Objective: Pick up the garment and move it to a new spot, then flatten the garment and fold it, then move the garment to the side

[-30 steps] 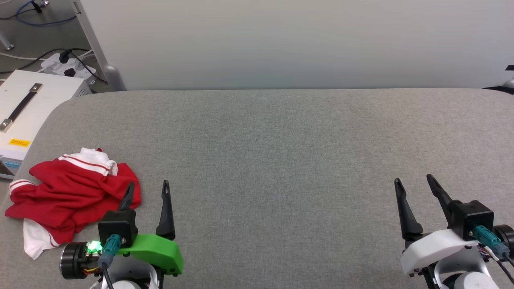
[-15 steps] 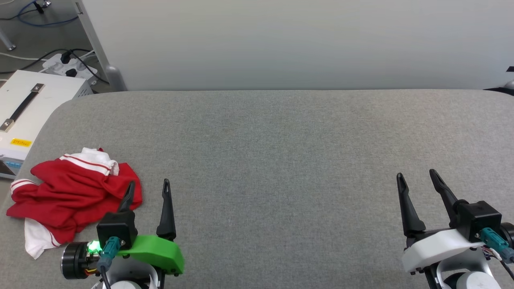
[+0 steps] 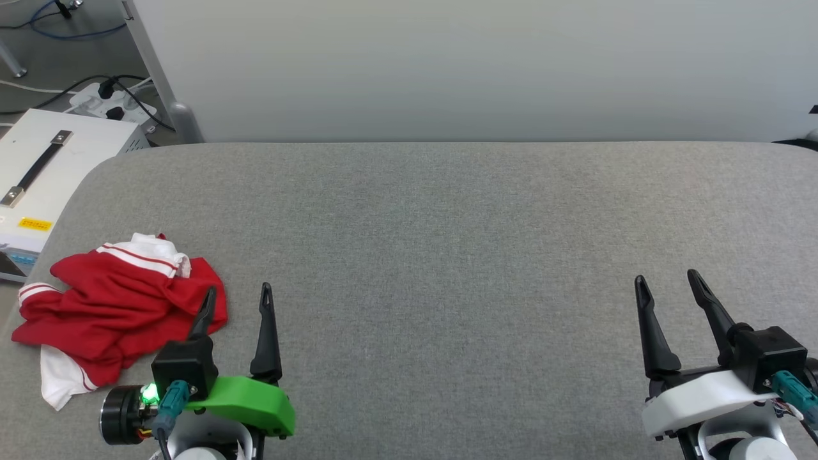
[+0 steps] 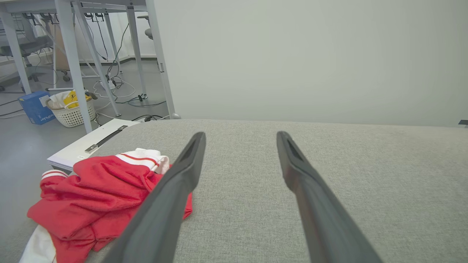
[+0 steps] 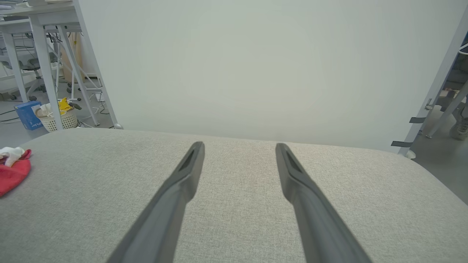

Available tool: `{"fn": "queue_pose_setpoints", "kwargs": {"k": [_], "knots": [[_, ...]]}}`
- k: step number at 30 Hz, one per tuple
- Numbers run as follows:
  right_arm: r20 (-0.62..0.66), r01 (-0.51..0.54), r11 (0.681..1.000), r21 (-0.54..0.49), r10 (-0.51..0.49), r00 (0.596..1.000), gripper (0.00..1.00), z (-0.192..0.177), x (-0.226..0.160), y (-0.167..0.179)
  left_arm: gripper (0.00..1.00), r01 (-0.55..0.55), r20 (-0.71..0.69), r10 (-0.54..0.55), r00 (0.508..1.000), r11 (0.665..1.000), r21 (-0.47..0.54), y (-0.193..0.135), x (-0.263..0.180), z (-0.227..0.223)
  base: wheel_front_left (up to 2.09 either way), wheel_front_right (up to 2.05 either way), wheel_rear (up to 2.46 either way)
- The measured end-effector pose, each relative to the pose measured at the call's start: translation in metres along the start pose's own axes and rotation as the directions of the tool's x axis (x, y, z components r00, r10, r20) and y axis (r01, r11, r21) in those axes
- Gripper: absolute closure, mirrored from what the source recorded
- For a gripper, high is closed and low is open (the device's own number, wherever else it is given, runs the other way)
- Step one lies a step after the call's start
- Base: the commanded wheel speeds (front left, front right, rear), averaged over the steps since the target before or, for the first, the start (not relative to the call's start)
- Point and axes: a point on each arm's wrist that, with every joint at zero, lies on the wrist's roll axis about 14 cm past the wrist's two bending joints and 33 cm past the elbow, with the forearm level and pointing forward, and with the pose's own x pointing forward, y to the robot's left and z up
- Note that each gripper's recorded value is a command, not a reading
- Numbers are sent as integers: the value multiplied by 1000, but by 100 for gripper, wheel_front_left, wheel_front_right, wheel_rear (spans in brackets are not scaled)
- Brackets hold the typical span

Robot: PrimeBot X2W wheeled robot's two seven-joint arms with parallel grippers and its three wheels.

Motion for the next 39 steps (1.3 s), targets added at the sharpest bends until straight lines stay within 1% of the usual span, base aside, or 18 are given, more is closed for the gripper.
{"fn": "queue_pose_setpoints", "kwargs": {"k": [39], "knots": [[87,4,1000,7,-4,996,0,13,-5,-1,0,9,43,-8,999,999,-39,-4,-4,0,0,0,0]]}}
